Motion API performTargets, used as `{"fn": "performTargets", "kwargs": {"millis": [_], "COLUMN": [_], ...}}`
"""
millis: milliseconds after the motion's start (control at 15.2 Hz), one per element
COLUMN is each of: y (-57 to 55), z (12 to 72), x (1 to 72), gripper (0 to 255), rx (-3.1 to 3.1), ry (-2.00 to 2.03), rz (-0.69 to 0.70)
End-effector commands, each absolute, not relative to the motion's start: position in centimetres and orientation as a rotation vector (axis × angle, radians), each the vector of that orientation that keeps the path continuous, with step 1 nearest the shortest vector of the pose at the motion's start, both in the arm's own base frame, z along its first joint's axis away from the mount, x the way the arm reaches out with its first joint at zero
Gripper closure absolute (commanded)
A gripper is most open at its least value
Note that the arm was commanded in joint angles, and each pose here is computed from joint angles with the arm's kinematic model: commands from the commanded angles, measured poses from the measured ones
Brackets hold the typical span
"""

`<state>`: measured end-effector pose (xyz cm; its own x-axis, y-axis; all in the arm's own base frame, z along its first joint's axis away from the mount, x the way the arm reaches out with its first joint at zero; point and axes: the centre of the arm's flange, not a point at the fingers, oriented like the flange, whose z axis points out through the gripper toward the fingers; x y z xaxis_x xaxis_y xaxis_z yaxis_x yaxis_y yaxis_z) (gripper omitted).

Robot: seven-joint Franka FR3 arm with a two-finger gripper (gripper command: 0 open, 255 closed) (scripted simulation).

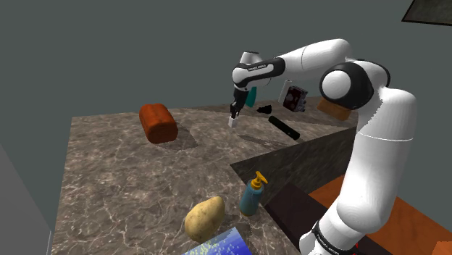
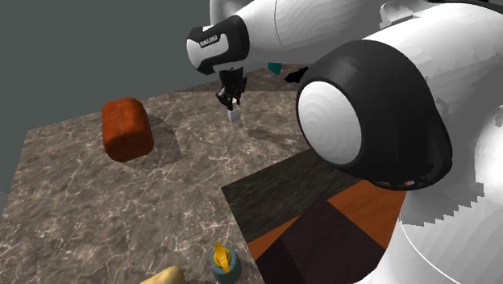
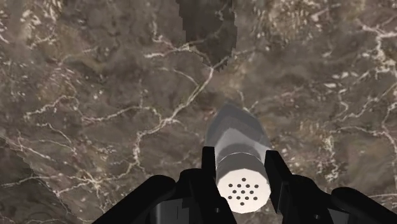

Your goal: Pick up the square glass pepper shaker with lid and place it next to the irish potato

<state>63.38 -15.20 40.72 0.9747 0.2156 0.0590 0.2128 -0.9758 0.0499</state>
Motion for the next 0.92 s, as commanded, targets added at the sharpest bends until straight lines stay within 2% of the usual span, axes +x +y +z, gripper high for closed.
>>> {"fn": "performTargets", "kwargs": {"millis": [0, 858], "y": [-15.2, -15.2], "z": [42.0, 48.8], "x": [63.4, 63.4], "gripper": [255, 255], "rx": [3.079, 3.079], "ry": [0.334, 0.334], "rz": [0.099, 0.099]}}
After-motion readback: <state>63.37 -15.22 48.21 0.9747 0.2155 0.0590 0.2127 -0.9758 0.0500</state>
